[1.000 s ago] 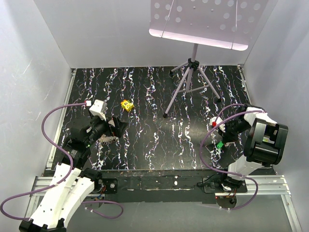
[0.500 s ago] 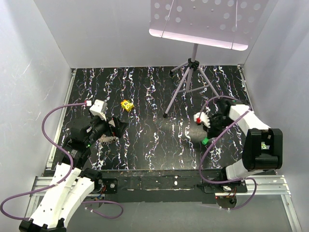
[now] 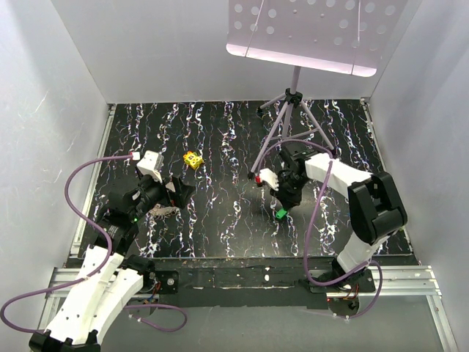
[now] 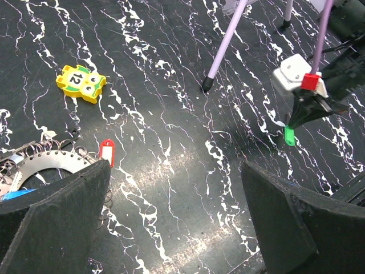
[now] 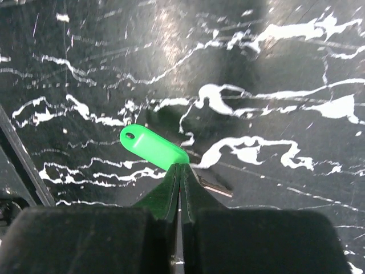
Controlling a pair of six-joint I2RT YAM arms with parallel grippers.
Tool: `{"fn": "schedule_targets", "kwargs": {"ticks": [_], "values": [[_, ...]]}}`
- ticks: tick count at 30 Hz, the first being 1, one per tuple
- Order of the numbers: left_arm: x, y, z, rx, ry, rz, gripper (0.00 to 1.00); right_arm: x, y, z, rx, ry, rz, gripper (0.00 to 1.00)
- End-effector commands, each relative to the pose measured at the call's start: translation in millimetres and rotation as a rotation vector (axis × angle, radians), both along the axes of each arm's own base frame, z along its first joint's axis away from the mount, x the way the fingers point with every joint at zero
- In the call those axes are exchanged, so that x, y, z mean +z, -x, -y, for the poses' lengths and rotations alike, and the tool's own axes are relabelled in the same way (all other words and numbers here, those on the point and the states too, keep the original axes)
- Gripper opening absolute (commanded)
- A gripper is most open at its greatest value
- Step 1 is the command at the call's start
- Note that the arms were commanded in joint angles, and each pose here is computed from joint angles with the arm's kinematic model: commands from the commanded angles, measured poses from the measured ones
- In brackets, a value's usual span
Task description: Put the keys on the keyring
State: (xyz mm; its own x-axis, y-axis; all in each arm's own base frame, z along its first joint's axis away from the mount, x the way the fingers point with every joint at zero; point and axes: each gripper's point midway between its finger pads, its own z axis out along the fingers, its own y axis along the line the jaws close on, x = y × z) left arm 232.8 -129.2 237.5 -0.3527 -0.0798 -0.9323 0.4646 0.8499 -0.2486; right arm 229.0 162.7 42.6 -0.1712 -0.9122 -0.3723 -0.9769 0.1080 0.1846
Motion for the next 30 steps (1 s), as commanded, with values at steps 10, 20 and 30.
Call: {"fn": "schedule_targets", "kwargs": {"ticks": [10, 20, 30], "values": [[12, -3, 0, 0.002, -0.006, 0.035, 0.99, 38, -14, -42, -0.205, -0.119, -0.039, 0.36], [11, -4, 0, 0.004, -0.009, 0.031, 1.00, 47, -2, -40, -0.314, -0.280, -0.182, 0.38], [9, -5, -1, 0.011, -0.016, 0.024, 0.99, 26, -13, -37, -0.438, -0.206, -0.286, 0.36]]}}
